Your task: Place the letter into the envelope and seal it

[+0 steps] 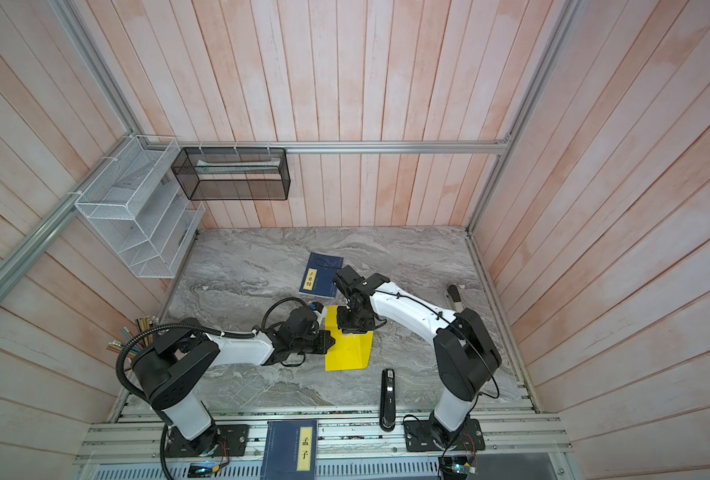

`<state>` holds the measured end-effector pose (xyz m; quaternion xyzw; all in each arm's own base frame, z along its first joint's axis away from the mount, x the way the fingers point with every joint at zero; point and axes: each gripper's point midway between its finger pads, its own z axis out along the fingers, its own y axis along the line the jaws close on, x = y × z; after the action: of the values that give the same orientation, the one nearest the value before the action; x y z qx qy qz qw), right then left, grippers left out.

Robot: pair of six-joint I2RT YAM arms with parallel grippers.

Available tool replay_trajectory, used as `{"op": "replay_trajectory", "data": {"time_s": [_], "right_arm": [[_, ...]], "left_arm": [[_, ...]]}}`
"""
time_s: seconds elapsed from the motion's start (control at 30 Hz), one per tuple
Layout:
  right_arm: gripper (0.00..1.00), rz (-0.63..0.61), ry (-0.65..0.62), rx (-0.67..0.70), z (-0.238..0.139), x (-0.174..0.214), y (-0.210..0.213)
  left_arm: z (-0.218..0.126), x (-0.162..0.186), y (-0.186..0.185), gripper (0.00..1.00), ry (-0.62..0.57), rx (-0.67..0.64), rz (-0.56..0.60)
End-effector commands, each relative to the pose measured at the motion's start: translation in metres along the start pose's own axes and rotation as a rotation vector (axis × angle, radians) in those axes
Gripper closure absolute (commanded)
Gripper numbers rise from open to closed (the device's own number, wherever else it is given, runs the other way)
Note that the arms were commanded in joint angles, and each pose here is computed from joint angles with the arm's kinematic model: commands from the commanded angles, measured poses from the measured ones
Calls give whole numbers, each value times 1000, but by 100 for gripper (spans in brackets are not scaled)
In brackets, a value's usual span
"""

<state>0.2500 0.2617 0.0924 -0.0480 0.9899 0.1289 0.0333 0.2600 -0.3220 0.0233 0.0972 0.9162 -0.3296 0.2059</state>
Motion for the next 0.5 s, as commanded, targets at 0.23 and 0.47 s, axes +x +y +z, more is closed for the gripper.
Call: {"op": "replay_trajectory", "data": {"time_s": [0.23,0.47], "right_arm": [[100,12,36,82,10,-11,-10],[100,12,49,127,21,-17,-15]], "left_arm": [[7,15,9,100,67,-36,-16],[8,15,9,100,74,-37,-13]]}}
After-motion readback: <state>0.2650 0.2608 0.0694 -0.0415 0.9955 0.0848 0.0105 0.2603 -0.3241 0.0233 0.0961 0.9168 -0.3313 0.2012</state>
